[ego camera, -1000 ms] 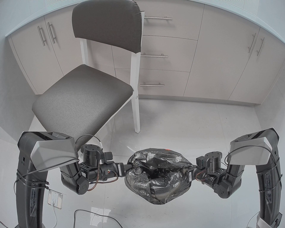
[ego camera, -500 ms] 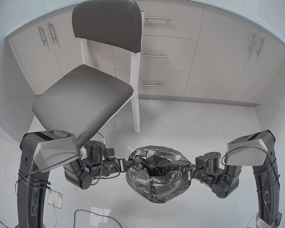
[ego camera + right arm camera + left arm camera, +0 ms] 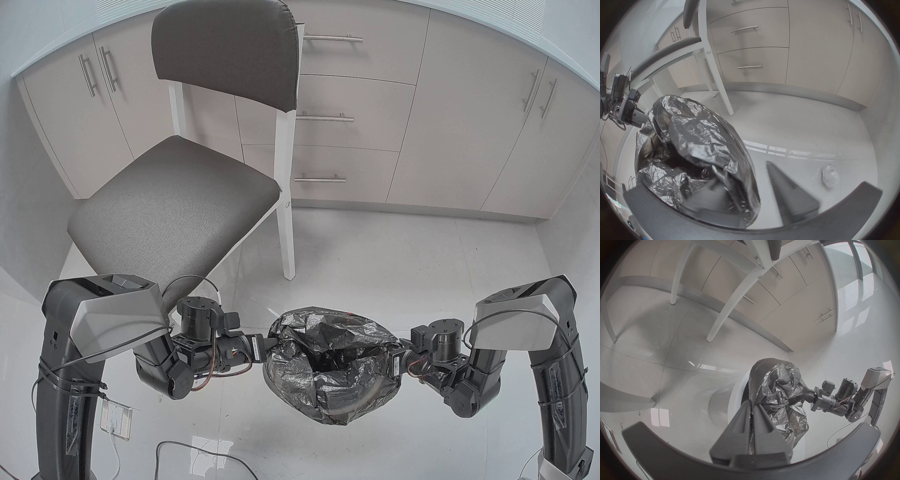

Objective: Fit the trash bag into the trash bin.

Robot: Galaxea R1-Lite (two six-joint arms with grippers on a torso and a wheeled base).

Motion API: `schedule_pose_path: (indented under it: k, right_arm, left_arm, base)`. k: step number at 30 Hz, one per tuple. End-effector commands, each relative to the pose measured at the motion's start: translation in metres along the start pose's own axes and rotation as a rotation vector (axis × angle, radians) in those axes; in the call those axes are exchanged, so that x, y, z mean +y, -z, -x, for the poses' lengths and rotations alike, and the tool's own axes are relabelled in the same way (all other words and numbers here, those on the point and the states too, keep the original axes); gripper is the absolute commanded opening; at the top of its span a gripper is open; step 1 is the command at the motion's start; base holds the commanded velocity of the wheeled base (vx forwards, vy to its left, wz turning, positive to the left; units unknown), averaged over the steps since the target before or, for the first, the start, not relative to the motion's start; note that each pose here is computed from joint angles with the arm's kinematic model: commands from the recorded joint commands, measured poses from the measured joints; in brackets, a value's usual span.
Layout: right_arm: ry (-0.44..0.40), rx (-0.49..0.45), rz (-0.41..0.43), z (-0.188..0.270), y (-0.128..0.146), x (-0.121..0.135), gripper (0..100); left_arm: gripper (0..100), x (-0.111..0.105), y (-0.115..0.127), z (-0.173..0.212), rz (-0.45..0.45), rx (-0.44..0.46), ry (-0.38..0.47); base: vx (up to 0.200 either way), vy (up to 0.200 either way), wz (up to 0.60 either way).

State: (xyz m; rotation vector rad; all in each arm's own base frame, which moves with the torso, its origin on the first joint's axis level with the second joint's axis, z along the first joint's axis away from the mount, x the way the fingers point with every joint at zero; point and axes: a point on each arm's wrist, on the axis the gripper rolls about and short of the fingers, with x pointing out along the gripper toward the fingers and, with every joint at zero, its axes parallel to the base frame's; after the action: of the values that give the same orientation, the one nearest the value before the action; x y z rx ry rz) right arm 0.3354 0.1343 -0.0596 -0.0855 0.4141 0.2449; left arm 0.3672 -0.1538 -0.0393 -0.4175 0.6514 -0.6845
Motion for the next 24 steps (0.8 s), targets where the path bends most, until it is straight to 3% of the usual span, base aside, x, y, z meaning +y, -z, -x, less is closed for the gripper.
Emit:
schedule_pose_path:
  k: [1, 12, 20, 23, 24]
  right_arm:
    - [0.000, -0.022, -0.011, 0.000, -0.001, 0.000, 100]
    - [-0.026, -0.043, -0.006, 0.017, -0.014, 0.007, 100]
    - [-0.145, -0.090, 0.041, 0.064, -0.041, 0.046, 100]
    - [-0.111, -0.112, 0.053, 0.062, -0.047, 0.051, 100]
    - [-0.059, -0.118, 0.077, 0.055, -0.053, 0.055, 100]
  left_arm:
    - [0, 0.000, 0.001, 0.001, 0.001, -0.005, -0.013]
    - [0, -0.001, 0.001, 0.001, 0.000, -0.006, -0.020]
    - [0, -0.001, 0.001, 0.001, 0.003, -0.006, -0.021]
    - [0, -0.002, 0.001, 0.001, 0.003, -0.006, -0.021]
    - [0, -0.002, 0.000, 0.002, 0.003, -0.007, -0.020]
  base:
    - [0.000, 0.000, 0.00]
    - [0.000, 0.000, 0.00]
    - [0.000, 0.000, 0.00]
    - [0.000, 0.000, 0.00]
    - [0.000, 0.000, 0.00]
